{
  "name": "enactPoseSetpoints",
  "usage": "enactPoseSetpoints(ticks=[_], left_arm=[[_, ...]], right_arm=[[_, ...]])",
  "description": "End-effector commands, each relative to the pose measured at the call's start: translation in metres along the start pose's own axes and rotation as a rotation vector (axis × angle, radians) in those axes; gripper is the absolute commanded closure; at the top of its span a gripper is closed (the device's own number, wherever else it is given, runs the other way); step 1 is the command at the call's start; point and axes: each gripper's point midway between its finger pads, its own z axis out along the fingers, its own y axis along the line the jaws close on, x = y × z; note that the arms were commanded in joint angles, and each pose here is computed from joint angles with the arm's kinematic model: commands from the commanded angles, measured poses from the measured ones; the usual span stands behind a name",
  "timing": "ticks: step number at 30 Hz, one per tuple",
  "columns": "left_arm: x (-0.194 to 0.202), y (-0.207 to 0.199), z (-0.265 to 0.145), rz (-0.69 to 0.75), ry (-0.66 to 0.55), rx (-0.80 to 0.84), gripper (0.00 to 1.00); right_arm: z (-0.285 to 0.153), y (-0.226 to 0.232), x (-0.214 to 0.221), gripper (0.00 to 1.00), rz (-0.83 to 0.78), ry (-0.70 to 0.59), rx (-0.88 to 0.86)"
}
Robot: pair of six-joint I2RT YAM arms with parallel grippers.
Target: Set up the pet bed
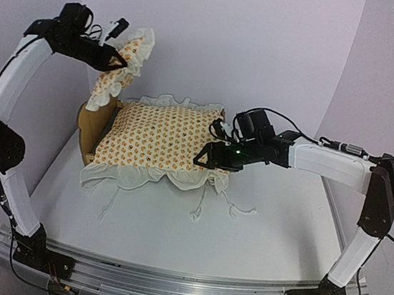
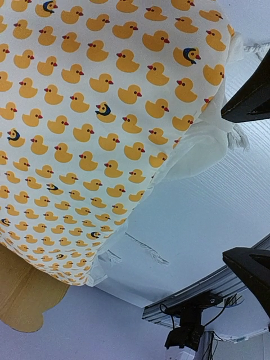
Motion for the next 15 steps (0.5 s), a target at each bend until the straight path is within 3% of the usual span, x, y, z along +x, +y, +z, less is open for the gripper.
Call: enactPoseSetpoints(ticks=[1,6,15], left_arm=[[-0.004,0.033,0.059,-0.156,0.010,-0.062,1.00],[0.044,0.086,0.115,-0.239,0.142,-0.211,1.00],[0.113,0.133,0.144,-0.265,0.270,-0.403,1.00]], right_arm=[[-0.012,0.001,-0.012,0.24,0.029,-0.054,0.024],[-0.016,0.002,-0.014,0.24,0.036,-0.064,0.026],[-0.017,0.004,-0.011,0.24,0.029,-0.058,0.016]])
